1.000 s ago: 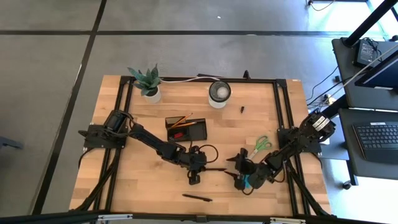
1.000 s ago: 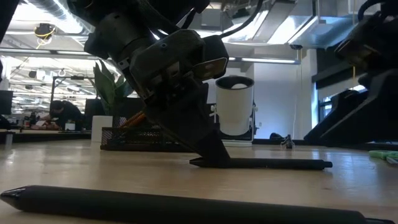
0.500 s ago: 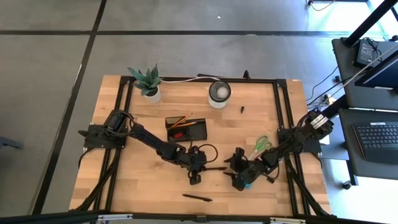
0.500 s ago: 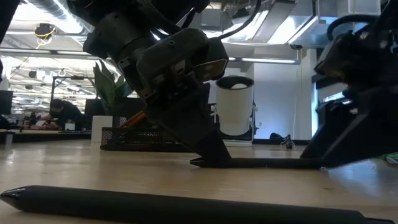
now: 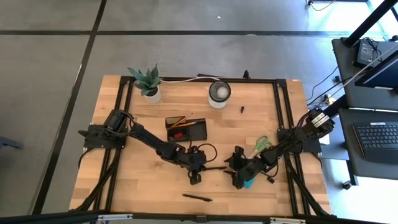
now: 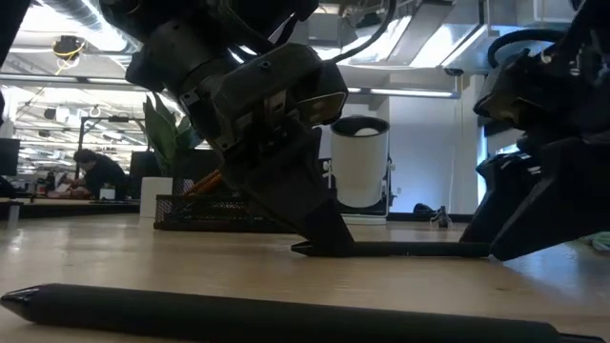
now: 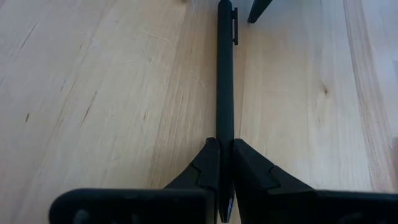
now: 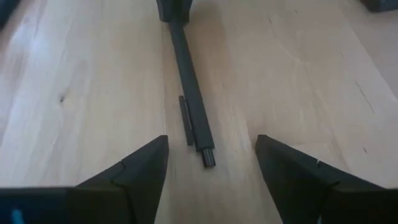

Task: Pick and place office supplies into organizer
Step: Put the top right black pen in the desk organizer

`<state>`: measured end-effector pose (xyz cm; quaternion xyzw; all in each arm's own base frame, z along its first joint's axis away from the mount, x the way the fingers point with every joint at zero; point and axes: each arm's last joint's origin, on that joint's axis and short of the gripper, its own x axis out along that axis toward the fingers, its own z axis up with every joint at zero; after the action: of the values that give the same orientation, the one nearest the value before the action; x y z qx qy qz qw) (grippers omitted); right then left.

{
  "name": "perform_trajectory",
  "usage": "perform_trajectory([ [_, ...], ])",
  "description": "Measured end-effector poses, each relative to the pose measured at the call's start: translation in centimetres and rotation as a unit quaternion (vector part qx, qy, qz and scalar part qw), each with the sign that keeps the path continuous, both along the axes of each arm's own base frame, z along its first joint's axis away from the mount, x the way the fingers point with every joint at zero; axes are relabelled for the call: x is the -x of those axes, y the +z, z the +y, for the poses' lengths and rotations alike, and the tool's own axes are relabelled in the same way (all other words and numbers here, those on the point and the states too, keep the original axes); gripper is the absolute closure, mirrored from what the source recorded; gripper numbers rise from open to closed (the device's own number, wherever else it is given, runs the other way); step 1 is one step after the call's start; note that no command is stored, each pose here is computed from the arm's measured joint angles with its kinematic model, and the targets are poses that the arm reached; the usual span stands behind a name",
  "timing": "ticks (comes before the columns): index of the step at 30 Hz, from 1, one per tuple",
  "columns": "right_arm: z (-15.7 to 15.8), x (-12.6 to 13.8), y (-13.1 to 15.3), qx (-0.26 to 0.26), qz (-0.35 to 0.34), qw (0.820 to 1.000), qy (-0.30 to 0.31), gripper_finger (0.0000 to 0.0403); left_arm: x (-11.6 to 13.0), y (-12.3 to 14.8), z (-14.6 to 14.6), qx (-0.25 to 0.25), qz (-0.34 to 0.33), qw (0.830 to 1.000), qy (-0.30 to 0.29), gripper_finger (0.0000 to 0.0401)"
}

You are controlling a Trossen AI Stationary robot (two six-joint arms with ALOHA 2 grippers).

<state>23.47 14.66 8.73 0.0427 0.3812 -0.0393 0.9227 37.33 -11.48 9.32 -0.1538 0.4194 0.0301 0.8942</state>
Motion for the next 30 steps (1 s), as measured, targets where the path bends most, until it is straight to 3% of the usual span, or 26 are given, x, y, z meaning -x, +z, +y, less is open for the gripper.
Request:
perform_trajectory([
  [6, -0.5, -0.3, 0.0, -0.013, 0.014, 1.0, 0.009, 0.0188, 0.0, 0.0, 0.0, -0.002, -0.001, 1.0, 0.001, 0.0383],
  [14, -0.6, -0.2, -0.2, 0.023, 0.027, 0.998, 0.052, 0.0243, -0.1, 0.0, 0.3, -0.012, -0.007, 1.0, 0.013, 0.0383],
  [23, -0.8, -0.1, -0.3, 0.03, 0.041, 0.997, 0.057, 0.027, -0.4, 0.0, 1.1, -0.013, -0.014, 1.0, 0.022, 0.0383],
  [30, -1.0, -0.1, -0.3, 0.036, 0.046, 0.997, 0.053, 0.0324, -0.5, 0.0, 1.1, -0.016, -0.02, 1.0, 0.018, 0.0383],
])
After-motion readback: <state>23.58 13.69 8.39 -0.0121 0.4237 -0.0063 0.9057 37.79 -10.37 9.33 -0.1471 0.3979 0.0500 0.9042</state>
